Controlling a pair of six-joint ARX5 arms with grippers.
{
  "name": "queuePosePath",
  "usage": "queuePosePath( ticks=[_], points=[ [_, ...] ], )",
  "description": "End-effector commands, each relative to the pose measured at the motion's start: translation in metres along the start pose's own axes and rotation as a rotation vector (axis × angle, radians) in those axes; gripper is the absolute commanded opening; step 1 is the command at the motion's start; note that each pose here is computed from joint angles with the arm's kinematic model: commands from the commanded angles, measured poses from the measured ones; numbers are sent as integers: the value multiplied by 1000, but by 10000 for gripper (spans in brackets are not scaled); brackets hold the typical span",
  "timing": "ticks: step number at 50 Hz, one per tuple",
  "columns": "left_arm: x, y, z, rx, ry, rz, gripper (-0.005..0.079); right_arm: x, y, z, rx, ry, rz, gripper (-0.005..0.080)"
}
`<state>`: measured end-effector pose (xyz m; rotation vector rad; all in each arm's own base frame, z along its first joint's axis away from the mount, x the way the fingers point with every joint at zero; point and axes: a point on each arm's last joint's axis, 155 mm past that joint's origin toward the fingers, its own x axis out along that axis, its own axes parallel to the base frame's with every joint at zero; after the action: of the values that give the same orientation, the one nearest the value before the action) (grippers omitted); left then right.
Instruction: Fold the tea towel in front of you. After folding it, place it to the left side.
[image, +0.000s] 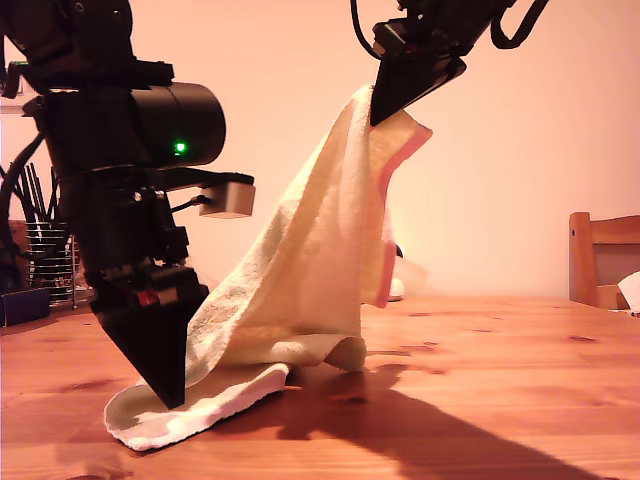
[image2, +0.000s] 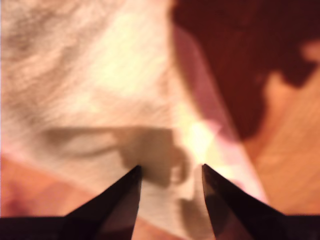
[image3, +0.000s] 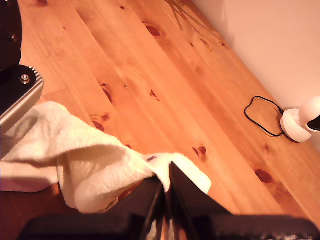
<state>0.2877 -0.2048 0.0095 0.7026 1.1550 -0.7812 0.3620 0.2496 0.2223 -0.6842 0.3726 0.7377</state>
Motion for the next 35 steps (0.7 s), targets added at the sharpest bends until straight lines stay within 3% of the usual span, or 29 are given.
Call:
queuePosePath(
  ticks=[1,15,19,30,35],
  points=[
    [0,5,5,17,-4,42,325,3,-2,2,-2,-7,-2,-13],
    [1,6,7,16,0,83,295,3,-1,3,-2,-13,3,-13],
    [1,4,5,16,7,73,234,3,-1,3,-2,-13,3,-13],
    [0,2,-9,17,62,55,-30,3,-1,3,-2,-12,2,-13],
    [-2,13,-19,16,101,105,-20,3,-5,0,1,-3,-12,-13]
  ],
)
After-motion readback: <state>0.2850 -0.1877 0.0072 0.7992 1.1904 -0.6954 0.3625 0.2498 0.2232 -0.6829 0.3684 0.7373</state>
